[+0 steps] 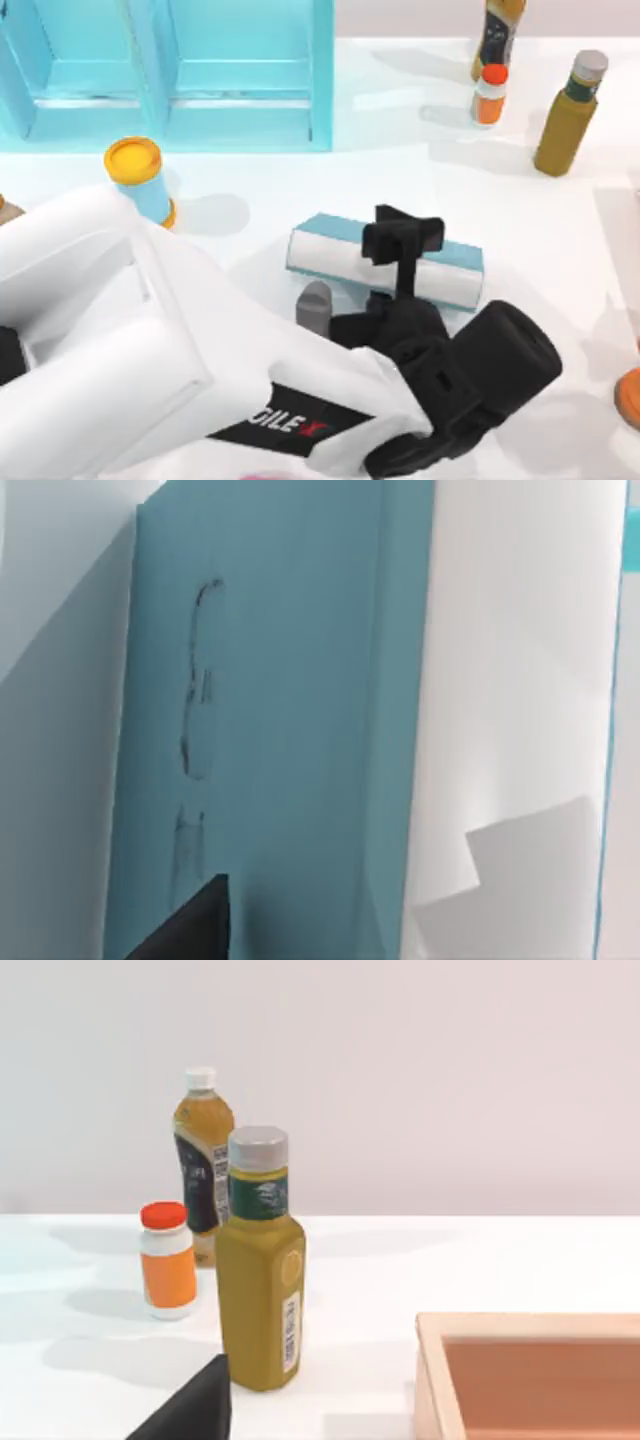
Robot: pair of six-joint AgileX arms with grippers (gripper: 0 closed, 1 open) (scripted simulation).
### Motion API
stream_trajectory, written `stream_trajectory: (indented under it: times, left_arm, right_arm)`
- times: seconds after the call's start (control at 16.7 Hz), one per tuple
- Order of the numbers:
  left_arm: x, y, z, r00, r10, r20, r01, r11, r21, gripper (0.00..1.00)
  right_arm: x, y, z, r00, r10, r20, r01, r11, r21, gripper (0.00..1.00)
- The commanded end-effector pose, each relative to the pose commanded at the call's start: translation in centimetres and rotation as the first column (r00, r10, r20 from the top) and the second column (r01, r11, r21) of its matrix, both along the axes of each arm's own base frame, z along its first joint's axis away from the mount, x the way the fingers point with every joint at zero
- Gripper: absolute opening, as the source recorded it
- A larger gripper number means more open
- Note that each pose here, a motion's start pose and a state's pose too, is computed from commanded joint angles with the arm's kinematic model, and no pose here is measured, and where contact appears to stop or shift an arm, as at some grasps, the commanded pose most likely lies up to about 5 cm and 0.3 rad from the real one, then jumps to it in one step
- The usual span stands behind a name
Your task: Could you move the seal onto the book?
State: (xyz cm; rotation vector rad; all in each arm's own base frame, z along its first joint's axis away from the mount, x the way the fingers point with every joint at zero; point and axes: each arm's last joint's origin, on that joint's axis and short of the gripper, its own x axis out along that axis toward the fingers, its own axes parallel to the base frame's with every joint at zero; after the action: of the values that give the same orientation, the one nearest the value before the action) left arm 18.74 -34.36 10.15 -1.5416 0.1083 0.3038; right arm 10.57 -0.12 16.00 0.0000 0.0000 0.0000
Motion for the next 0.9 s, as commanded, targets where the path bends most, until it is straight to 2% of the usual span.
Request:
stream_trajectory:
  times: [0.18, 0.42, 0.54, 0.9]
  left_arm:
    - [-0.7, -0.7, 0.4, 1.0, 0.015, 0.006, -0.015, 0.999, -0.044, 1.0]
    - [-3.5, -1.8, 0.3, 0.999, 0.031, -0.007, -0.032, 0.995, -0.094, 1.0]
    - [-5.5, -1.9, -0.1, 0.999, 0.036, -0.02, -0.037, 0.995, -0.09, 1.0]
    - [-11.3, -0.5, -0.1, 0.999, 0.036, -0.038, -0.037, 0.999, -0.017, 1.0]
  right_arm:
    - [0.0, 0.0, 0.0, 1.0, 0.0, 0.0, 0.0, 1.0, 0.0, 1.0]
    - [0.0, 0.0, 0.0, 1.0, 0.0, 0.0, 0.0, 1.0, 0.0, 1.0]
    - [0.0, 0.0, 0.0, 1.0, 0.0, 0.0, 0.0, 1.0, 0.0, 1.0]
    - [0.0, 0.0, 0.0, 1.0, 0.0, 0.0, 0.0, 1.0, 0.0, 1.0]
